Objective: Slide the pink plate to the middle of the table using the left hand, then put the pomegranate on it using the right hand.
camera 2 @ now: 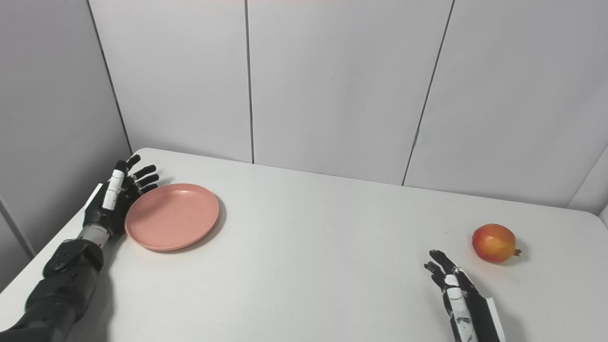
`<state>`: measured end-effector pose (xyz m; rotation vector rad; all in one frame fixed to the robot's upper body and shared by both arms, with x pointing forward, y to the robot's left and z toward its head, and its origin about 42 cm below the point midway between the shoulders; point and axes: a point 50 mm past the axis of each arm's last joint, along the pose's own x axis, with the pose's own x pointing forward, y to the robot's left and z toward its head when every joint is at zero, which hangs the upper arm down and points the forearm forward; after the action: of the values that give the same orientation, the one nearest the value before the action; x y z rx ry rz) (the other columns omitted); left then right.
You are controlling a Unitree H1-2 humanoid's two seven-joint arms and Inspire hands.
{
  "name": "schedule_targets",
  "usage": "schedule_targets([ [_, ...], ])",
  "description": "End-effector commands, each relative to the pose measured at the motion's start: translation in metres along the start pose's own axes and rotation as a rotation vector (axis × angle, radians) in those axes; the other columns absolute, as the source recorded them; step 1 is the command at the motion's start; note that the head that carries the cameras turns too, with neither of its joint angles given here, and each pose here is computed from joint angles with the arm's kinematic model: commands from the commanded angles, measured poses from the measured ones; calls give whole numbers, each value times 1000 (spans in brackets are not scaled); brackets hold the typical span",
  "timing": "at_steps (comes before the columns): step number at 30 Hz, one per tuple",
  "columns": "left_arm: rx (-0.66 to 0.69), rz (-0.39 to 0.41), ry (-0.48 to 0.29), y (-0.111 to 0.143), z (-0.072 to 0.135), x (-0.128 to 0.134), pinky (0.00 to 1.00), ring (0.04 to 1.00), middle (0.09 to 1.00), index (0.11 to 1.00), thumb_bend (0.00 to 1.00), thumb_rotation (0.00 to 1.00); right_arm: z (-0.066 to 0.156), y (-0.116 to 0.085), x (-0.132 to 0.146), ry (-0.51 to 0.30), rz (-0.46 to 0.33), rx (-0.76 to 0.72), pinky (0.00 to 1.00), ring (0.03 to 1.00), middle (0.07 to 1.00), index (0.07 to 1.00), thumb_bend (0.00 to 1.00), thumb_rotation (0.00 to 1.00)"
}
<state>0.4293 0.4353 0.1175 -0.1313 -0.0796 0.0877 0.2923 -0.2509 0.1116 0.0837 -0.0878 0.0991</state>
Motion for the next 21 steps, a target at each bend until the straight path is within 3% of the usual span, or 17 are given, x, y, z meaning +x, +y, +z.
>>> schedule_targets([
  [1, 10, -53, -50, -5, 12, 6, 812, 820, 831, 946, 945, 778, -11, 0, -9, 56, -14, 10, 925, 856, 885, 784, 799, 821],
  [16, 9, -129, -31, -46, 1, -6, 775, 797, 820, 957, 932, 771, -11, 2, -8, 58, -10, 4, 912, 845, 871, 791, 794, 823],
  [21, 9, -147, -8, -60, -7, -11, 770, 791, 808, 921, 911, 767, -9, 3, -8, 59, -9, 12, 908, 844, 867, 790, 800, 809],
])
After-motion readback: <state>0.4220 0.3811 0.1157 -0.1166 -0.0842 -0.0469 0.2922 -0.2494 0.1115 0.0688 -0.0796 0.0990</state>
